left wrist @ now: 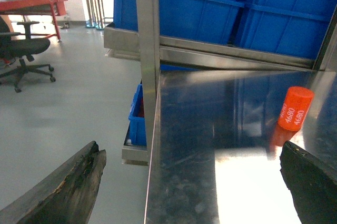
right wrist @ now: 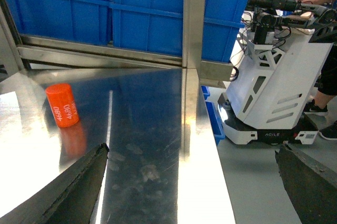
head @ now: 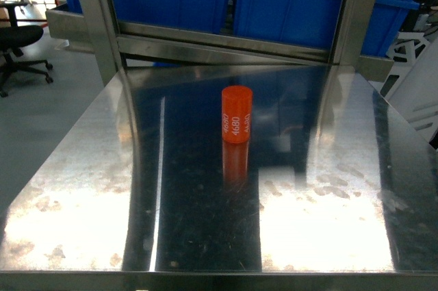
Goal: Pick capacitor and pack into box
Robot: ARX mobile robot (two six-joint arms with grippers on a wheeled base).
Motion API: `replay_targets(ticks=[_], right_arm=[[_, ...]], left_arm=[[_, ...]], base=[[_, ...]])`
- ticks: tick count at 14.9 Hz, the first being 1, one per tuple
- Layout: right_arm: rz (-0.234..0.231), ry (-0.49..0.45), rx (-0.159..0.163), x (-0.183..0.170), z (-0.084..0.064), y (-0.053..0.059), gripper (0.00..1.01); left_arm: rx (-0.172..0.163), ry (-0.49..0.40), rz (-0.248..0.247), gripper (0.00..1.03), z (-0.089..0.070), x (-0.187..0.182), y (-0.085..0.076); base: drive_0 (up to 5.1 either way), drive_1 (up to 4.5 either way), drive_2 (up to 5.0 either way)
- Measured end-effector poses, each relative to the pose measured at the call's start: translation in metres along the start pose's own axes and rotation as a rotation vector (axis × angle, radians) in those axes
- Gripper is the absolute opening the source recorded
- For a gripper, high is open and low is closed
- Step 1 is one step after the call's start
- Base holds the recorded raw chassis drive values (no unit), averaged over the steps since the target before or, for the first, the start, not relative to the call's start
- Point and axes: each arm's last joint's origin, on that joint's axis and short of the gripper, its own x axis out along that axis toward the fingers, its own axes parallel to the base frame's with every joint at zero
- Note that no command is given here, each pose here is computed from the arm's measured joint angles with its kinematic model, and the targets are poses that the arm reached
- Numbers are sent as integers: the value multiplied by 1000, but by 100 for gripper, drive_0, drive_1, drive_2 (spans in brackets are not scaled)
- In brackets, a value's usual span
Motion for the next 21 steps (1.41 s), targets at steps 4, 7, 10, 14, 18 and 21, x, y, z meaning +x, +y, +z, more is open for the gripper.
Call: replay_targets(ticks=[4,7,10,14,18,21], right_arm=[[-2,5,0,0,0,0,98],[-1,3,0,0,0,0,98],[0,3,0,0,0,0,98],[0,3,0,0,0,0,98],[0,3,0,0,0,0,98],[0,3,0,0,0,0,98]], left_arm=[[0,5,2,98,0,0,0],[0,3,0,98,0,0,0],[0,3,0,98,0,0,0],[0,3,0,98,0,0,0],[-92,27,17,98,19,42,-4],[-137,-77,-119,98,58,148,-48]], base=[[0,0,0],[0,0,0],[0,0,0],[0,0,0],[0,0,0],[0,0,0]])
